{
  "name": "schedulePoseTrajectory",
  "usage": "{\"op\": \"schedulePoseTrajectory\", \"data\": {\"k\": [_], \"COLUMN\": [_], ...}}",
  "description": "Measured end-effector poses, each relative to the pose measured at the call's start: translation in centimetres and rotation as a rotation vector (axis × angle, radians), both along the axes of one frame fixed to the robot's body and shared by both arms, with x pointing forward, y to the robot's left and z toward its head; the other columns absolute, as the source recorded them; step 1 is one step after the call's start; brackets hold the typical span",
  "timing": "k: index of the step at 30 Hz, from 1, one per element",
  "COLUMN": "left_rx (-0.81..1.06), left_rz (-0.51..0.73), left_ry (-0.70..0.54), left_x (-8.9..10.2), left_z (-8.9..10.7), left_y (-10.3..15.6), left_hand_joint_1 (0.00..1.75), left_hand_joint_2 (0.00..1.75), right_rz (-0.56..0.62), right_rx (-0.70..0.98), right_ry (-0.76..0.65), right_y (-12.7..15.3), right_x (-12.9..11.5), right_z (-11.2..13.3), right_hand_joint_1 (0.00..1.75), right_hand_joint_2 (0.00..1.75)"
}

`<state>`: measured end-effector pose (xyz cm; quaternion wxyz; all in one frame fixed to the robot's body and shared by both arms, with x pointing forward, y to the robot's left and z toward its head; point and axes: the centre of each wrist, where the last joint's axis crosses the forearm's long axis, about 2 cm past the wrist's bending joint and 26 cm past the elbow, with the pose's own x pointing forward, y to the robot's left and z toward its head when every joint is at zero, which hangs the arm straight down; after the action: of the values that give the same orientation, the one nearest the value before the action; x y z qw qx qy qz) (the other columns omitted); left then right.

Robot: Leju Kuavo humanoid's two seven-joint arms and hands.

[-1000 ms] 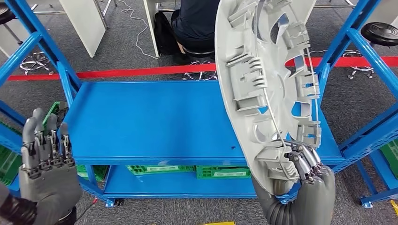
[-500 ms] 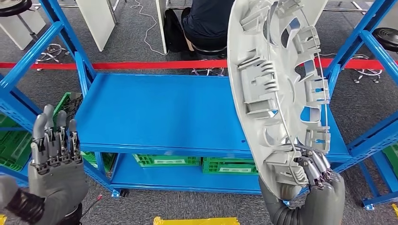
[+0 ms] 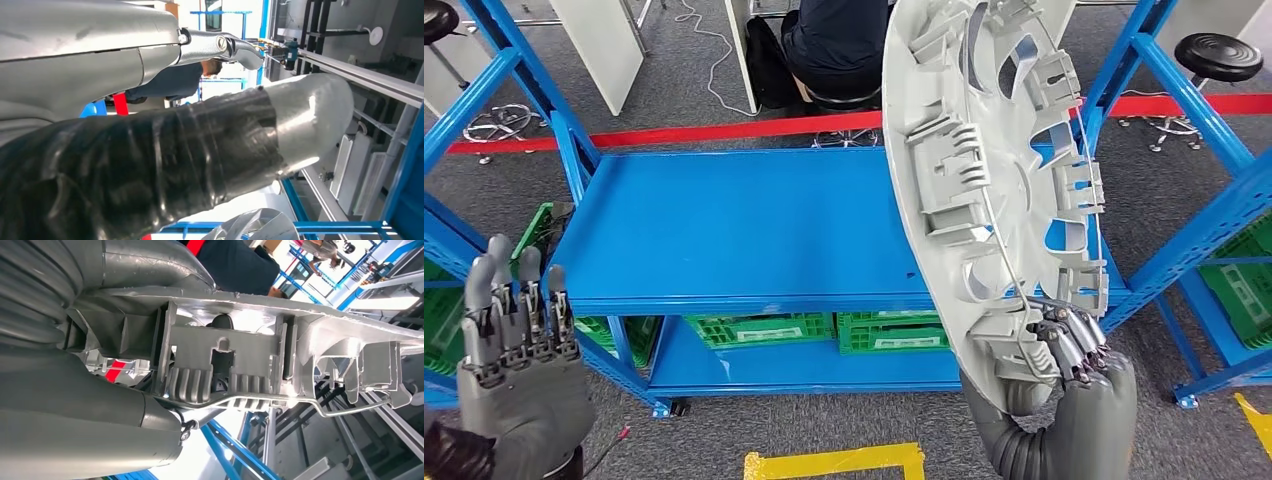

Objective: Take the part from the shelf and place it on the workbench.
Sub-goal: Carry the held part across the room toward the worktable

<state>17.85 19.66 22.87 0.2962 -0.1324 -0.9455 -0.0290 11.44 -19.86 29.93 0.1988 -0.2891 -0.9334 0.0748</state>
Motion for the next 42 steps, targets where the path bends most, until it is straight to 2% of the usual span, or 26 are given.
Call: {"op": "schedulePoseTrajectory", "data": {"k": [42], "left_rx": [0.017], "left_rz": [-0.026], "left_ry": [-0.006], "left_x": [-0.5], "left_z": [0.1], "left_y": [-1.1], "left_hand_joint_1": [0.0], "left_hand_joint_2": [0.0], "right_rz": [-0.024], "right_rx": [0.003], "right_ry": [0.032], "right_y": [-0.9], "right_x": [-0.3], "right_z": [-0.2], "right_hand_joint_1": [1.75], "right_hand_joint_2": [1.75]}}
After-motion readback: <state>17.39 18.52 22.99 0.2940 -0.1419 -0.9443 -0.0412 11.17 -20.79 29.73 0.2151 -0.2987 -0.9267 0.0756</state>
